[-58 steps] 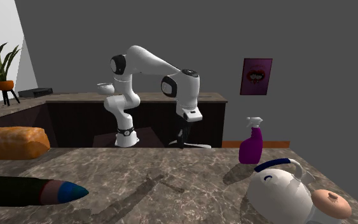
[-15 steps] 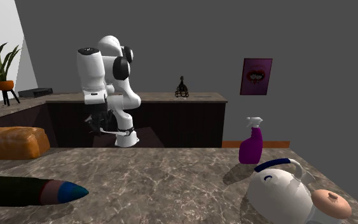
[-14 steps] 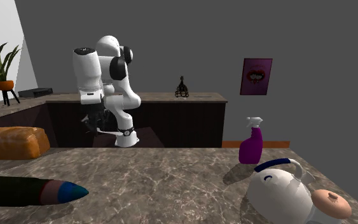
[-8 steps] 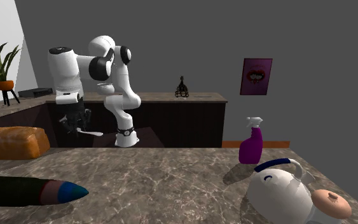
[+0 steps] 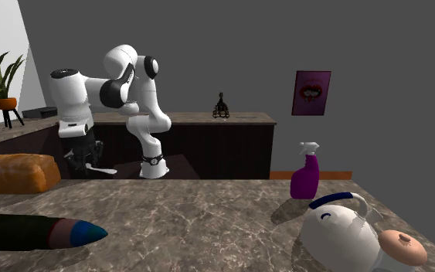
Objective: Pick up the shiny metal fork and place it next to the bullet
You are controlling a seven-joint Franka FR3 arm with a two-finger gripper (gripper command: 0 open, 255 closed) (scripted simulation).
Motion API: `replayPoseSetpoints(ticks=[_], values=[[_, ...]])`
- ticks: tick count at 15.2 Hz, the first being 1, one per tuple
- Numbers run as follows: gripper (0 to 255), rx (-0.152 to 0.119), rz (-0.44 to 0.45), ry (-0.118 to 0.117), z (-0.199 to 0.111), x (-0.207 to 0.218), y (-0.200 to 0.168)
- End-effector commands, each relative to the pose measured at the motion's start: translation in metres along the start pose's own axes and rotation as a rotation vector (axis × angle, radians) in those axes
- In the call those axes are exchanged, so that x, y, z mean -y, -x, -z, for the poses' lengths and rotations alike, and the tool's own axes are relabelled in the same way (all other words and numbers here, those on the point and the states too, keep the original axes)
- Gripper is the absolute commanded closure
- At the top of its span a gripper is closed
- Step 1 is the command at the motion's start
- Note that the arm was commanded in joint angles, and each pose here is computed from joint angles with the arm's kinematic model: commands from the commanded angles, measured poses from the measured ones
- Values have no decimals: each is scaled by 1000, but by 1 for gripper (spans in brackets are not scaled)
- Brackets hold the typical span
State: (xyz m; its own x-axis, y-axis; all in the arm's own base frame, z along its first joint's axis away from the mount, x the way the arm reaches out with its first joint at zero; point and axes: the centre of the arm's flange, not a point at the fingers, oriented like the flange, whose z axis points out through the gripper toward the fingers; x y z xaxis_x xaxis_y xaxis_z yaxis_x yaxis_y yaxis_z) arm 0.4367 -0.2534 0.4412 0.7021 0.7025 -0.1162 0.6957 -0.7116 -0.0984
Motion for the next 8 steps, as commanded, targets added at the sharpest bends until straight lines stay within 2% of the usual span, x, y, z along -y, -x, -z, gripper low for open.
replayPoseSetpoints(ticks=[1,8], values=[[255,0,0,1,-10,-2,-2],[255,0,0,1,-47,-5,-6]])
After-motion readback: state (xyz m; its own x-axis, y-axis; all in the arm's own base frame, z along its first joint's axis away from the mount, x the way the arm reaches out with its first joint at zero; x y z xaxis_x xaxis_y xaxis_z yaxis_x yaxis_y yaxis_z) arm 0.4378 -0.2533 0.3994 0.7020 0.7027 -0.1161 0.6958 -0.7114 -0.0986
